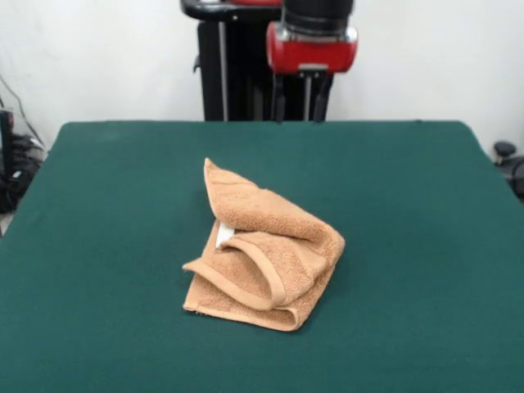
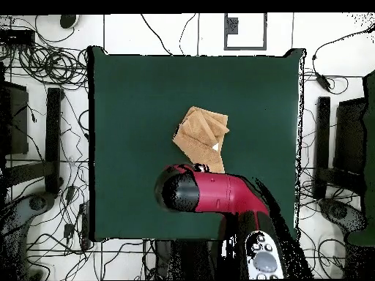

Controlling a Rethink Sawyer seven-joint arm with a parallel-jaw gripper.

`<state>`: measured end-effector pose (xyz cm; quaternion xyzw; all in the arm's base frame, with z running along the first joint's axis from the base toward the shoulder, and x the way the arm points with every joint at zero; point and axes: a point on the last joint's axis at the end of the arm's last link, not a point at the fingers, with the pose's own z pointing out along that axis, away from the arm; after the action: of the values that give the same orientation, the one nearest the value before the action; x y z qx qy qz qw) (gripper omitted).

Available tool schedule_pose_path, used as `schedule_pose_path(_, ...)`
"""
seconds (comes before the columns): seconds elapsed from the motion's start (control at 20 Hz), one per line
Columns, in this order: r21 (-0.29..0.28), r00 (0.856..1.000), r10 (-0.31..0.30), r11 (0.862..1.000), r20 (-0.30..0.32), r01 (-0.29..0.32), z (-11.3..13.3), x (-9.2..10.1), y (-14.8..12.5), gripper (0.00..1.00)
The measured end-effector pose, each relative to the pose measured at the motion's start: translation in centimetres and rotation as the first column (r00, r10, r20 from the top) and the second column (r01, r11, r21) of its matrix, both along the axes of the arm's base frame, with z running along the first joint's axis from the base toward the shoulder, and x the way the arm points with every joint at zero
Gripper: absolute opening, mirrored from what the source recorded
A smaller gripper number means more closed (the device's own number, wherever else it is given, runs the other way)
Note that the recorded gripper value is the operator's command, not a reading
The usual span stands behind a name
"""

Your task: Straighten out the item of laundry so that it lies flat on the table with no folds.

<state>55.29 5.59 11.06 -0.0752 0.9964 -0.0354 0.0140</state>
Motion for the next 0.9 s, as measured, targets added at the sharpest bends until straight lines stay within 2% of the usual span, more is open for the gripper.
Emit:
schedule_pose_path(0.4, 0.032, 0.999, -0.023, 0.999, 0.027, 0.022, -0.8, 5.1, -1.5, 1.00)
schedule_pose_path(0.7, 0.032, 0.998, -0.045, 0.999, 0.038, 0.043, -0.2, 8.2, -3.1, 1.00)
schedule_pose_path(0.9, 0.032, 0.998, -0.049, 0.998, 0.051, 0.048, -0.3, 9.5, -4.3, 1.00)
